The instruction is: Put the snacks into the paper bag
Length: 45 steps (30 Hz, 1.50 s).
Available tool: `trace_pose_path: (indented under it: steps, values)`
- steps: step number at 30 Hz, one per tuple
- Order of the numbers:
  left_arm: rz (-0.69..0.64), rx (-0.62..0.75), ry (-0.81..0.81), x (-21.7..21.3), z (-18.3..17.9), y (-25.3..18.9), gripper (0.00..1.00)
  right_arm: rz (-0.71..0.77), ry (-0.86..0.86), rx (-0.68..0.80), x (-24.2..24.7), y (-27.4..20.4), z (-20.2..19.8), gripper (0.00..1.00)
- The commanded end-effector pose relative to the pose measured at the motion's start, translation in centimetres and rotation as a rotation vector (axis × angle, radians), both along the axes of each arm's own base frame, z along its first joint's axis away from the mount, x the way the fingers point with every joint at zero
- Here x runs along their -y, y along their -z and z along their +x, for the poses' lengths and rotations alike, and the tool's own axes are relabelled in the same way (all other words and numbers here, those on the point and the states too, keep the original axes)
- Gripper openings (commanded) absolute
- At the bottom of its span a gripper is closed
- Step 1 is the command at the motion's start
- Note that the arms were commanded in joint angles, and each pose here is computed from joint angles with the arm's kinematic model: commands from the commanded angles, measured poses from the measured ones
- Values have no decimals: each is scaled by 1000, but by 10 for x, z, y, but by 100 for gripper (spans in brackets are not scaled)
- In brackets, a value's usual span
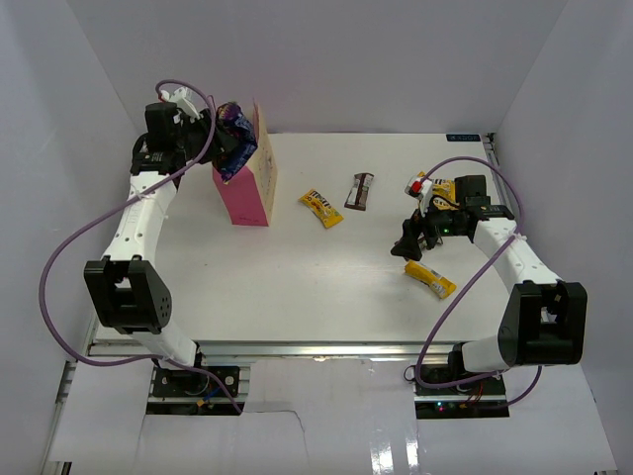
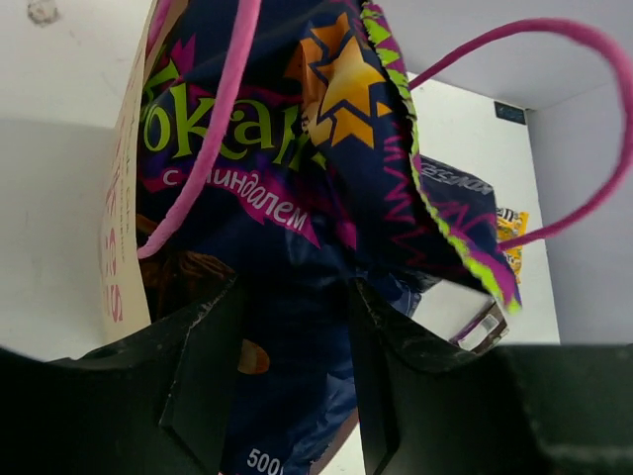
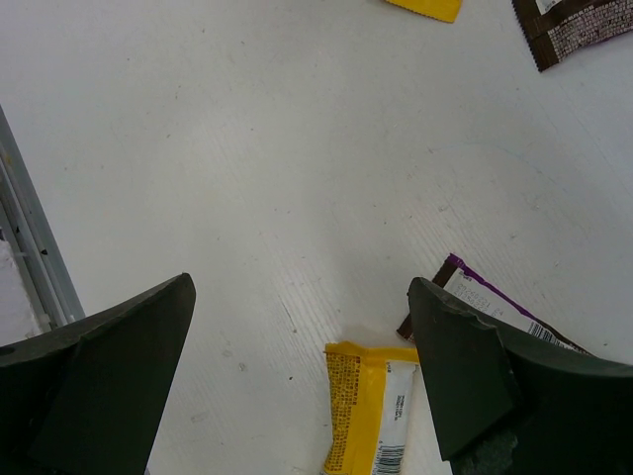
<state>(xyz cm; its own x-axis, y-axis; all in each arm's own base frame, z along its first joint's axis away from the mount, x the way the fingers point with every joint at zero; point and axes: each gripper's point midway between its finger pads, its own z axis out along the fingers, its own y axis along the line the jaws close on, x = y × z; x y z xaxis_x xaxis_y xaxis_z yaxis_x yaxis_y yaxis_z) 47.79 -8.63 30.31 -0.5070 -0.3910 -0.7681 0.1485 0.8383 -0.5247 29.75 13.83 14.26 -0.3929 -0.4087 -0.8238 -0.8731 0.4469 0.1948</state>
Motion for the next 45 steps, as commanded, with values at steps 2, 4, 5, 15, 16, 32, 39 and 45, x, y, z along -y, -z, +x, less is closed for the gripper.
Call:
trace_pose_path:
  steps: [2,4,5,15,16,32,39,45]
  values:
    - [59,-52,-39,-8,-9,20,55,14,-5,28,-3,-12,-1,94]
    - [77,-77,-47,-11,-12,29,55,14,-5,28,-3,-12,-2,94]
    - [89,-84,-60,-13,-12,33,55,16,-6,25,-3,-12,-2,94]
    - [137,-86,-31,-4,-2,19,59,24,-2,22,-5,-14,-1,94]
    - [133,-69,-29,-2,0,12,59,23,-2,23,-4,-14,-1,94]
    - [185,201,-35,-11,-106,-66,84,-171,278,-16,-69,-8,57,100]
    - [50,159,-141,-19,-193,-17,98,-173,369,-35,-157,24,131,98]
    - [-63,119,-198,-21,-241,12,98,-173,432,-39,-185,53,182,99]
